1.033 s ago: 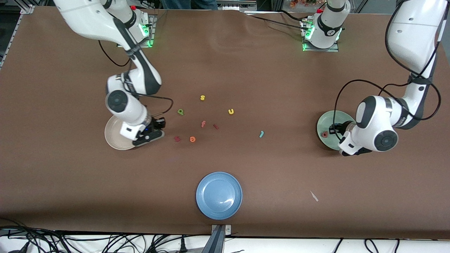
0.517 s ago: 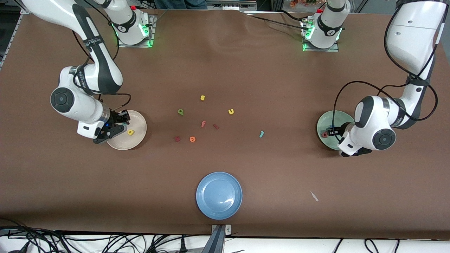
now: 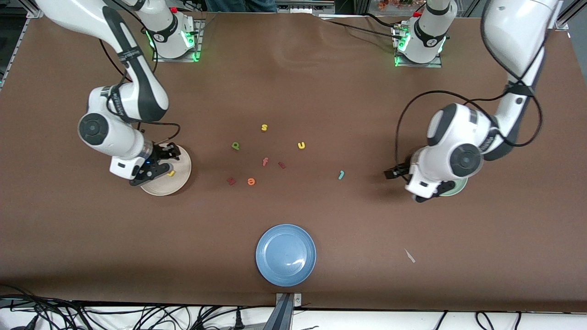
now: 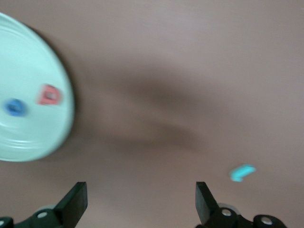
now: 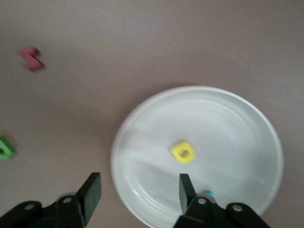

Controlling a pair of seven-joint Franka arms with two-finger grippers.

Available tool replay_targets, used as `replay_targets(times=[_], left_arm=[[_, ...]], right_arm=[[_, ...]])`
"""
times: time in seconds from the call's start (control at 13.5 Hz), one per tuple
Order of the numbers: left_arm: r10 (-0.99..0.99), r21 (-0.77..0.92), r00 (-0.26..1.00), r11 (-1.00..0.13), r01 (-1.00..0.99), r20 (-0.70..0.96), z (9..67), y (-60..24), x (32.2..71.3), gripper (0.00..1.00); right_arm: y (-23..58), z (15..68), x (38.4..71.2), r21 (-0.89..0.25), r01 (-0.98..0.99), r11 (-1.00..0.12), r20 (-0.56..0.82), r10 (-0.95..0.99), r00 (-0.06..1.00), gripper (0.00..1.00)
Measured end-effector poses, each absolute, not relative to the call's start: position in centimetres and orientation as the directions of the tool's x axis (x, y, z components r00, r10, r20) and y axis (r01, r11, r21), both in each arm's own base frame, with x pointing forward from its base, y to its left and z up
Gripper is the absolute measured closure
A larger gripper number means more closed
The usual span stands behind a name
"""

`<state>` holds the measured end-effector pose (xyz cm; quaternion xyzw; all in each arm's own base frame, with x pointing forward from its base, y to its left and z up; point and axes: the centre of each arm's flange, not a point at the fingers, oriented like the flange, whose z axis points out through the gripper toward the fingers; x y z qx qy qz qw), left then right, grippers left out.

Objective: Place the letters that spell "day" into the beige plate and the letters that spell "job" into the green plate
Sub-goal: 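Drop the teal y on the beige plate with the right gripper, then grasp the d with the right gripper while the left gripper grasps the l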

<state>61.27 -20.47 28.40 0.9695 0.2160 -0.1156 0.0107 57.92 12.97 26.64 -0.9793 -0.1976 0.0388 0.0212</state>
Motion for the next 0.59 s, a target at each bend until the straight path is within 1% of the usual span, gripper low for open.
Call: replay_targets(times=[0.22,0.37,0.59], left_arm=[[0.459,0.041,0.871,-0.88,0.472,-0.176,25.5,-27.1,60.4,0.0],[0.467,0.069,0.868,-0.873,0.483,-0.171,23.1,-29.2,60.0,0.0],[0.463,0.055,0.875,-0.879,0.474,-0.145,20.4,-30.4,59.5,0.01]], right_arm=[[21.4,26.5,58.0,-0.049,0.342,-0.938,-0.038,0.344,0.938,0.24],[26.2,25.1,58.0,-0.051,0.317,-0.947,-0.008,0.318,0.948,0.23],[29.5,21.6,57.7,-0.059,0.304,-0.951,0.026,0.303,0.953,0.22]])
